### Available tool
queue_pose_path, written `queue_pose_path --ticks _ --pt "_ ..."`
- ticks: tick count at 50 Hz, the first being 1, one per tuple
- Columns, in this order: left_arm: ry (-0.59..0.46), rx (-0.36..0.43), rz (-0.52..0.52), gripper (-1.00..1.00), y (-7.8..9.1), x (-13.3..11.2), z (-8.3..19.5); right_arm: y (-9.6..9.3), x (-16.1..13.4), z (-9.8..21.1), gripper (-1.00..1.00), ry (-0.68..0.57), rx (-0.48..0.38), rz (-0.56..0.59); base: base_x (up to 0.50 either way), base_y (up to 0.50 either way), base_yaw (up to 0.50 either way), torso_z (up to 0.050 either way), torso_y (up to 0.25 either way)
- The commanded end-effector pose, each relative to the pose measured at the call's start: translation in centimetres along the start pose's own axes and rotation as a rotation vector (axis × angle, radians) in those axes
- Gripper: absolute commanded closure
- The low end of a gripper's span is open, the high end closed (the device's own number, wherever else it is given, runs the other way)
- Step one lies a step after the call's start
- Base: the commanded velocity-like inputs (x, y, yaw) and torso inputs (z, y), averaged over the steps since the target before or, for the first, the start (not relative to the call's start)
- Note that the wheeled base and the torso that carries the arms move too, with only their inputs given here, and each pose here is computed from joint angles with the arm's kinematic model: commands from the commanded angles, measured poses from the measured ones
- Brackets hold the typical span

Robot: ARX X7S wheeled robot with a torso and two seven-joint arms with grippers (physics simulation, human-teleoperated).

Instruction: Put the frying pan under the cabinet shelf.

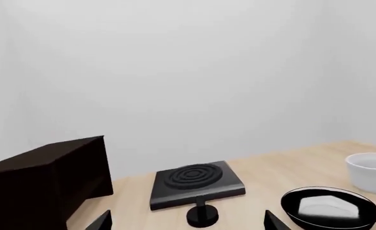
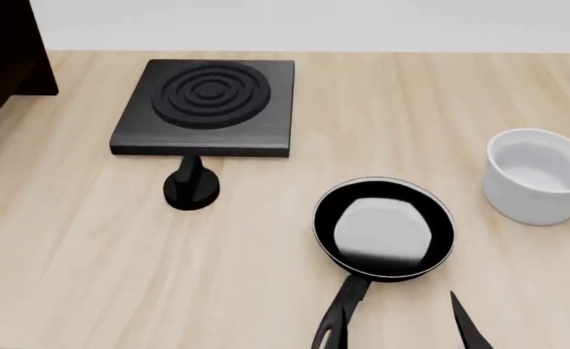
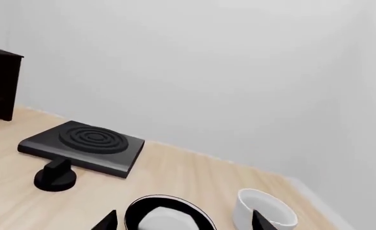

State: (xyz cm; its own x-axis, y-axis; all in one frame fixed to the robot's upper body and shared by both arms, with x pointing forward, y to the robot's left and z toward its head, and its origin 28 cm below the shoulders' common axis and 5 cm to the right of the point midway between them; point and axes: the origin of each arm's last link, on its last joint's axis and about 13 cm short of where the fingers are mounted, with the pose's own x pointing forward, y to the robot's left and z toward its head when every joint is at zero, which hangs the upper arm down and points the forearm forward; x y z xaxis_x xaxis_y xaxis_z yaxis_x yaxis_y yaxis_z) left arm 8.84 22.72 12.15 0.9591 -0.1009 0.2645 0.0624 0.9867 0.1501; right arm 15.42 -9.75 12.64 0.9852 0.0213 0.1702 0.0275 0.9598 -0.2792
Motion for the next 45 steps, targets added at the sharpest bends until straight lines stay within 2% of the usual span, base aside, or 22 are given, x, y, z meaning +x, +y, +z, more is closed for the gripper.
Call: queue_pose_path --ticks 1,14,17,30,33,45 --pt "-0.009 0.003 -0.025 -1.00 0.2 0.0 1.5 -0.3 0.0 1.1 -1.00 -0.022 -0.016 0.003 0.00 0.00 0.00 0.050 0.023" --pt "-0.022 -0.008 -0.026 -1.00 0.4 -0.1 2.1 -0.6 0.0 1.8 -1.00 -0.037 -0.042 -0.002 0.00 0.00 0.00 0.050 0.021" --pt "-0.024 0.019 -0.021 -1.00 0.5 -0.1 2.2 -0.6 0.0 2.1 -1.00 -0.041 -0.043 -0.001 0.00 0.00 0.00 0.050 0.019" --pt "-0.038 0.017 -0.028 -1.00 0.7 -0.5 3.2 -0.6 0.0 2.5 -1.00 -0.057 -0.054 0.002 0.00 0.00 0.00 0.050 0.019" --pt "-0.033 -0.004 -0.029 -1.00 0.6 -0.5 3.4 -0.6 0.1 2.5 -1.00 -0.060 -0.064 -0.001 0.00 0.00 0.00 0.050 0.020" --pt "-0.028 0.003 -0.016 -1.00 0.7 -0.5 3.3 -0.6 0.1 2.8 -1.00 -0.077 -0.068 -0.008 0.06 0.46 0.00 0.000 0.000"
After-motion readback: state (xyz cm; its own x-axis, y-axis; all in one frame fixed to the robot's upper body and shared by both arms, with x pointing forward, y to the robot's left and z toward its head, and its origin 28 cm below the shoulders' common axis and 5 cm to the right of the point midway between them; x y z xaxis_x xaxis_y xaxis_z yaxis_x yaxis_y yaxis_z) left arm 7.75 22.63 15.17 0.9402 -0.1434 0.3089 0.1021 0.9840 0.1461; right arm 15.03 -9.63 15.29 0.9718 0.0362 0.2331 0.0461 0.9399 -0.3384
